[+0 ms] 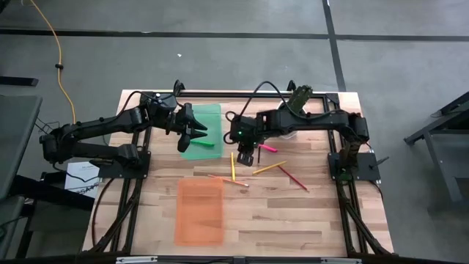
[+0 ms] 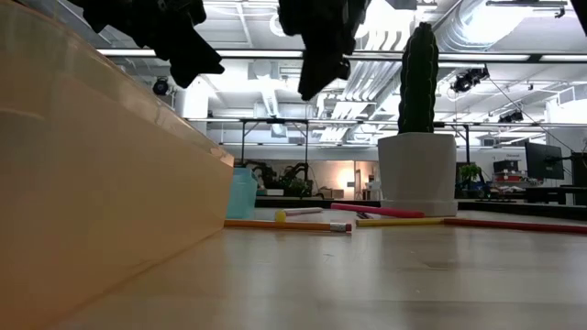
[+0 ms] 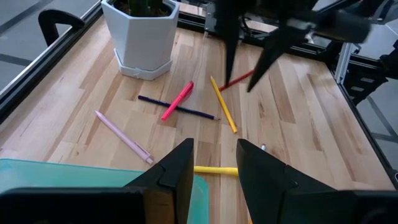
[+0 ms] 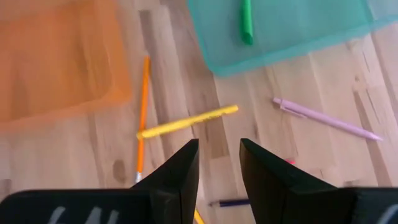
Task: Sort pens & pencils
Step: Put the pink pen into the green bin
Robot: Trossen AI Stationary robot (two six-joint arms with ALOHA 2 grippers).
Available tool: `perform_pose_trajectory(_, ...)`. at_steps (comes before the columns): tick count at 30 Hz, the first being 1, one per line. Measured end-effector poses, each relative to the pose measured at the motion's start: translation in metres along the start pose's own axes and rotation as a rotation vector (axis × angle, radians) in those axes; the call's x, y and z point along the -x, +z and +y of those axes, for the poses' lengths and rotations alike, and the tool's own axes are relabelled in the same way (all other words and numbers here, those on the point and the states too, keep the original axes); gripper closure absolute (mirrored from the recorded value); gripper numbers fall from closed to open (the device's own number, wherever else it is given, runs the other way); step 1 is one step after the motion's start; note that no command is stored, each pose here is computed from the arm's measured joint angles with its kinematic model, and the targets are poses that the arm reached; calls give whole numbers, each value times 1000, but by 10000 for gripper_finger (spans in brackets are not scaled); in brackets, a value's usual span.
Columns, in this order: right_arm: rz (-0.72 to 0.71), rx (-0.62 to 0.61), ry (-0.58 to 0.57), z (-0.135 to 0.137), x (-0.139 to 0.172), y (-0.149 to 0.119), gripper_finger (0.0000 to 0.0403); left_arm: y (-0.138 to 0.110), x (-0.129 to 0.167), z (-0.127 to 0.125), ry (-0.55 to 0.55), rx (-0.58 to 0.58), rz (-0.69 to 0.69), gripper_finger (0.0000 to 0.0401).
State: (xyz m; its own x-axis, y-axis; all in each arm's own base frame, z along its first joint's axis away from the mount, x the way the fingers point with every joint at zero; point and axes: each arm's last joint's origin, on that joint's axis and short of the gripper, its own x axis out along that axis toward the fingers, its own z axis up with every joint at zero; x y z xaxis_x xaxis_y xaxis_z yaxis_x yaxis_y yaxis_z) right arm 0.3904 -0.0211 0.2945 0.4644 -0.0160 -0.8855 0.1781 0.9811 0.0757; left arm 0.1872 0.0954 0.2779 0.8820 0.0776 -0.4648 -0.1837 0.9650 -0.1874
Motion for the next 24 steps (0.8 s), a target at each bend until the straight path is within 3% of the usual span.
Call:
perform_pose_trajectory(12,32,-11,66,0,-15,-9,295,0,0,0,-3,-3,2,291)
perform_pose_trajectory(24,149,-45,41,-10,-44,-37,295,-1,0,0,-3,3,8,290)
